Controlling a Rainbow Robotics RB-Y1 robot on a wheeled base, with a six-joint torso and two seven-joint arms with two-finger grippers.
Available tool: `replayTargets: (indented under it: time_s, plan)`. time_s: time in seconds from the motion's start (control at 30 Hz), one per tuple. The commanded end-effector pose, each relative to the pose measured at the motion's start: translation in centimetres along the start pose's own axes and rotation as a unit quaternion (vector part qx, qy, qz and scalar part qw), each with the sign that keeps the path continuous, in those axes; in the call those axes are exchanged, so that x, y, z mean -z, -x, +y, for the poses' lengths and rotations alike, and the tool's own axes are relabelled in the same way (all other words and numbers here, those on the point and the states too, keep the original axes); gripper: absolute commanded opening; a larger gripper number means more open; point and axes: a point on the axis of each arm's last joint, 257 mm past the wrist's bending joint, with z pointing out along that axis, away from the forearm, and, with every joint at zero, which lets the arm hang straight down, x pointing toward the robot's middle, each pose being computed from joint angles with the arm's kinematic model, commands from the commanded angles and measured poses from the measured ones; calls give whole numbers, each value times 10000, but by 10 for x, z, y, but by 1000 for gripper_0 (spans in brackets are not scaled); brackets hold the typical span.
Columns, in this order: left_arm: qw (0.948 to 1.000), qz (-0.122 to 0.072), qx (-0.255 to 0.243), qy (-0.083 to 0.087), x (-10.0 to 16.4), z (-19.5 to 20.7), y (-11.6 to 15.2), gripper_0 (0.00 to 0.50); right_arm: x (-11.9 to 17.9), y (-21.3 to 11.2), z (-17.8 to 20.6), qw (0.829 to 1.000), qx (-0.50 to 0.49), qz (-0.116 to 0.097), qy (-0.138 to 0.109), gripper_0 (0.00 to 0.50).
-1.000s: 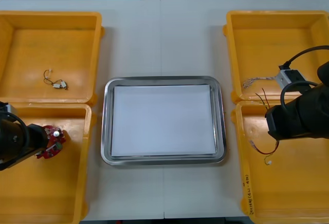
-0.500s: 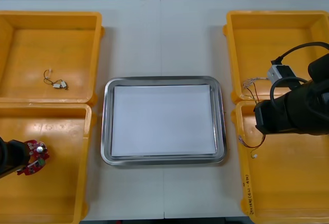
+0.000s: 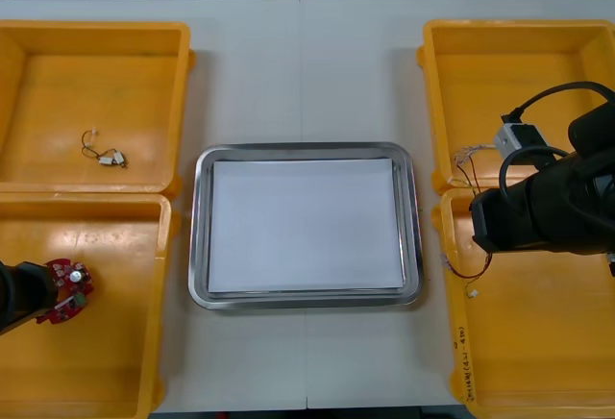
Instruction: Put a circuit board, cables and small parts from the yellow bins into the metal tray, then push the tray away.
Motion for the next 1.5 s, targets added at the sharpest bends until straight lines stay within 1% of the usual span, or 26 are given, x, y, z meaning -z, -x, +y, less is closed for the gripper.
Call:
replayTargets:
  time_s: [0.03, 0.33, 0.43, 0.5, 0.6, 0.67, 0.7, 0.77, 0.8, 0.87, 0.93, 1.07, 1.27, 1.4, 1.5]
  plan:
    - [9992, -54, -396, -13, 1, 4, -5, 0, 6, 6, 4, 9995, 291, -100, -56, 0]
    - [9988, 17, -498, -13, -4, -2, -11, 0, 6, 5, 3, 9994, 318, -87, -69, 0]
    - [9986, 26, -527, -15, -5, -4, -12, 29, 7, 5, 2, 9994, 319, -87, -77, 0]
    - [9986, 26, -523, -15, -5, -3, -12, 90, 7, 5, 2, 9994, 322, -82, -71, 0]
    - [9986, 23, -528, -25, -5, -4, -12, 156, 7, 5, 2, 9994, 319, -78, -81, 0]
    - [9985, 29, -541, -21, -5, -4, -12, 226, 7, 5, 2, 9994, 333, -69, -77, 0]
    - [9985, 33, -548, -29, -5, -4, -12, 239, 7, 5, 2, 9994, 333, -69, -77, 0]
    - [9984, 26, -559, -32, -5, -4, -12, 318, 7, 4, 1, 9994, 337, -64, -79, 0]
    - [9984, 26, -567, -32, -5, -4, -12, 340, 7, 4, 1, 9994, 340, -60, -81, 0]
    - [9983, 34, -581, -41, -5, -5, -13, 456, 7, 4, 1, 9994, 330, -65, -79, 0]
    - [9983, 10, -580, -61, -3, -7, -10, 500, 7, 4, 2, 9994, 325, -61, -74, 0]
    - [9980, -128, -602, -166, 5, -19, -1, 500, 7, 4, 2, 9994, 323, -62, -75, 0]
    - [9978, -213, -576, -260, 23, -36, 6, 500, 7, 4, 1, 9995, 312, -55, -75, 0]
    - [9988, -174, -373, -257, 32, -46, 3, 500, 7, 4, 2, 9995, 318, -61, -74, 0]
    - [9992, -136, -275, -243, 32, -52, -1, 500, 7, 4, 2, 9995, 318, -61, -74, 0]
